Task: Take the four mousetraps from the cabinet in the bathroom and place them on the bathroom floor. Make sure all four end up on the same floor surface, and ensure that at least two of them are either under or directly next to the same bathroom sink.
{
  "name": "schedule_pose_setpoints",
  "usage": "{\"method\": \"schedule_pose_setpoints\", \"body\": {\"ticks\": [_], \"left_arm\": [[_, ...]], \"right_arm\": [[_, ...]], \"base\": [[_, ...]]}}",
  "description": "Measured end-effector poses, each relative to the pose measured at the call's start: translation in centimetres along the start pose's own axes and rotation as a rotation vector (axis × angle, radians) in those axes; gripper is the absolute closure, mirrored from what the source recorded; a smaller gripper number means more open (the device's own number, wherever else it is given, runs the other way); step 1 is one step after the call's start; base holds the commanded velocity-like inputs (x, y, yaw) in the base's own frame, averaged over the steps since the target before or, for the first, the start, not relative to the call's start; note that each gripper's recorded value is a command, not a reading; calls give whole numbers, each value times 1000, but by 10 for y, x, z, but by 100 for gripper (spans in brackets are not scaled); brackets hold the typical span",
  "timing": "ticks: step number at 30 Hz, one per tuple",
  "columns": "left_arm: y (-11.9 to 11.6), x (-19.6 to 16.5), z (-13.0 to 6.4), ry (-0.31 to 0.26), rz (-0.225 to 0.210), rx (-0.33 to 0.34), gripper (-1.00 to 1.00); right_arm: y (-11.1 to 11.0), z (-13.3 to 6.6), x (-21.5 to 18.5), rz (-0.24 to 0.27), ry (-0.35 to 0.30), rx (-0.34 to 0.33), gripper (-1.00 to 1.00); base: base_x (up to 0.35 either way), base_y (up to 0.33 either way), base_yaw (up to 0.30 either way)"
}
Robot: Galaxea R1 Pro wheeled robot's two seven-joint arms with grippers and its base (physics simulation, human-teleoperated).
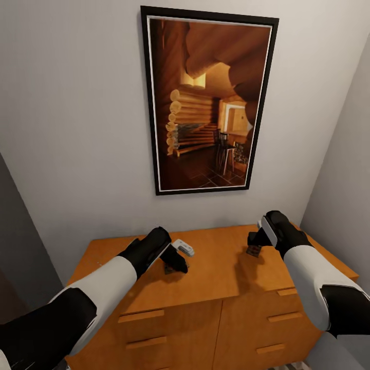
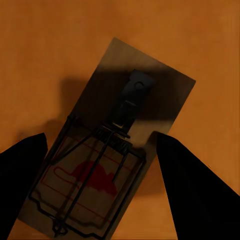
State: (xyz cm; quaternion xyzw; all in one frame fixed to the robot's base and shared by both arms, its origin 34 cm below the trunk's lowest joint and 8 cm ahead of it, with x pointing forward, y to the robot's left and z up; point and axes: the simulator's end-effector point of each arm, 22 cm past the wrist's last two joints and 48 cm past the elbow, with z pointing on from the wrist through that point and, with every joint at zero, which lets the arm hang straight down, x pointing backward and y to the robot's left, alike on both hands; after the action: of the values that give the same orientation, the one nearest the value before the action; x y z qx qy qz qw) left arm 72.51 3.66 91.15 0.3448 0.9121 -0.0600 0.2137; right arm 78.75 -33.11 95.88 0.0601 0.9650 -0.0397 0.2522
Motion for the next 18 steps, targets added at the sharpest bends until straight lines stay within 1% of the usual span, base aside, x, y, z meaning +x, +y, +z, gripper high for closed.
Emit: {"method": "schedule_pose_setpoints", "body": {"ticks": [3, 5, 7, 12, 15, 18], "left_arm": [[-3, -6, -2, -22, 6, 16, -100], [3, -5, -4, -20, -3, 16, -100], [12, -5, -8, -21, -11, -6, -100], [22, -11, -14, -38, -10, -43, -100], [26, -16, -18, -52, -5, -62, -100], [27, -20, -21, -63, -1, -67, -100]], "right_arm": [[1, 1, 2, -1, 5, -2, 100], [3, 1, 2, -2, 6, -5, 100], [2, 1, 3, -3, 9, 0, 100], [-5, 2, 3, -1, 11, 9, 100], [-6, 2, 4, 0, 11, 10, 100], [-7, 2, 4, -1, 11, 11, 100]], "base": [[0, 0, 0], [0, 0, 0], [0, 0, 0], [0, 0, 0], [0, 0, 0], [0, 0, 0]]}}
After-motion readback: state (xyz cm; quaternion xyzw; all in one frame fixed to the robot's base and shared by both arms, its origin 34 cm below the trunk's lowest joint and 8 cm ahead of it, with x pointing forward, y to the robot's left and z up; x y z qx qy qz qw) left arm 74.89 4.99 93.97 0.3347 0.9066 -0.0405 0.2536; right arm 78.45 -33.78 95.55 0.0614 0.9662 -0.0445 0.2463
